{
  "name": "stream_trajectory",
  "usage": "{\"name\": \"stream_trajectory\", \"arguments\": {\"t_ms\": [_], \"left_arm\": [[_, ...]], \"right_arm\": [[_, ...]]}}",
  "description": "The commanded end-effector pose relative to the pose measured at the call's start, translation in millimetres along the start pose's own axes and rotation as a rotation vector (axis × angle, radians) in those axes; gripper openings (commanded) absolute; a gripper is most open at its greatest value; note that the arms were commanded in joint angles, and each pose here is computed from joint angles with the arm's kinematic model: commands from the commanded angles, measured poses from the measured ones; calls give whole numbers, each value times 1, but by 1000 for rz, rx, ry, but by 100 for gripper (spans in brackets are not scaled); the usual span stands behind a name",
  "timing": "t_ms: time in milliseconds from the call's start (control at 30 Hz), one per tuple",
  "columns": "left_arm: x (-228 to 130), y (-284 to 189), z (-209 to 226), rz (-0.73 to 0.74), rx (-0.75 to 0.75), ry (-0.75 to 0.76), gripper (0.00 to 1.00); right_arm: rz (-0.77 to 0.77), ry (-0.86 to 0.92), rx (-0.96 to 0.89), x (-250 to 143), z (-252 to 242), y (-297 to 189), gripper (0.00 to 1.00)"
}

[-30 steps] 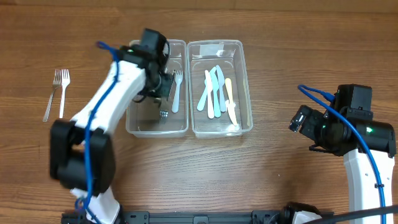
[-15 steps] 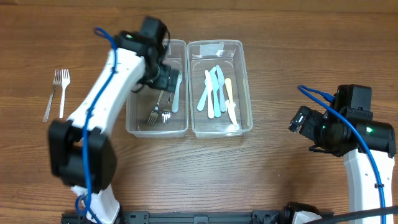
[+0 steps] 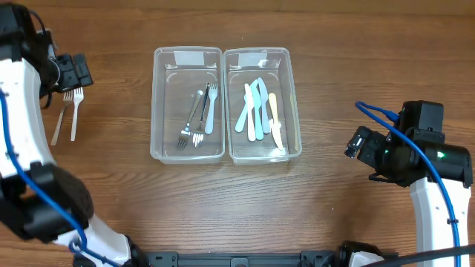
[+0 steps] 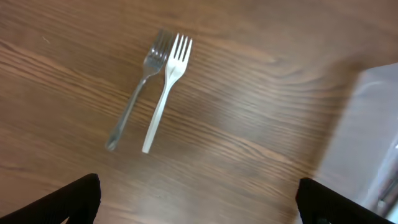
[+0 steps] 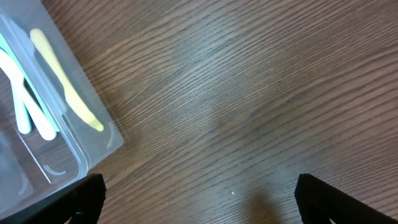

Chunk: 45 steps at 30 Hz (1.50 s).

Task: Pack container
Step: 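Lower the left gripper onto the white plastic fork and grasp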

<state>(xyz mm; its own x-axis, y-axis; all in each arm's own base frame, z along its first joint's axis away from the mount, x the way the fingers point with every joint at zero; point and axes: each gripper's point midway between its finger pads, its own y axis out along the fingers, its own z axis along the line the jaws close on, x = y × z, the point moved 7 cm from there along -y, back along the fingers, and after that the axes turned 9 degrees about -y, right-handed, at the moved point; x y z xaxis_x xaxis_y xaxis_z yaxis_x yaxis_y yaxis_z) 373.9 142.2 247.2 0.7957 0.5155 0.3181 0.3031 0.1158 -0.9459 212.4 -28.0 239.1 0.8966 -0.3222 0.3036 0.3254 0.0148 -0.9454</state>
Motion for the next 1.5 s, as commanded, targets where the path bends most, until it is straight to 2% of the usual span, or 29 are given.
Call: {"name": "stream_trajectory", "arguments": {"t_ms": [0, 100, 267, 967, 1033, 1300, 1467], "left_arm": [[1, 59, 12, 129, -23, 32, 100], [-1, 99, 14, 199, -18, 81, 100], [-3, 139, 15, 239, -21, 136, 100], [-10, 203, 17, 281, -9, 175, 99], [-10, 204, 17, 283, -8, 175, 90], [-12, 203, 17, 296, -8, 175, 35], [-13, 203, 17, 298, -8, 174, 17]], "right_arm": [[-10, -4, 0, 2, 0, -1, 100], [-9, -4, 0, 2, 0, -1, 100], [-11, -4, -11, 2, -1, -1, 100], [-16, -3, -22, 3, -2, -1, 100], [-16, -4, -22, 3, -2, -1, 100], [-17, -3, -25, 3, -2, -1, 100], [-17, -3, -25, 3, -2, -1, 100]]}}
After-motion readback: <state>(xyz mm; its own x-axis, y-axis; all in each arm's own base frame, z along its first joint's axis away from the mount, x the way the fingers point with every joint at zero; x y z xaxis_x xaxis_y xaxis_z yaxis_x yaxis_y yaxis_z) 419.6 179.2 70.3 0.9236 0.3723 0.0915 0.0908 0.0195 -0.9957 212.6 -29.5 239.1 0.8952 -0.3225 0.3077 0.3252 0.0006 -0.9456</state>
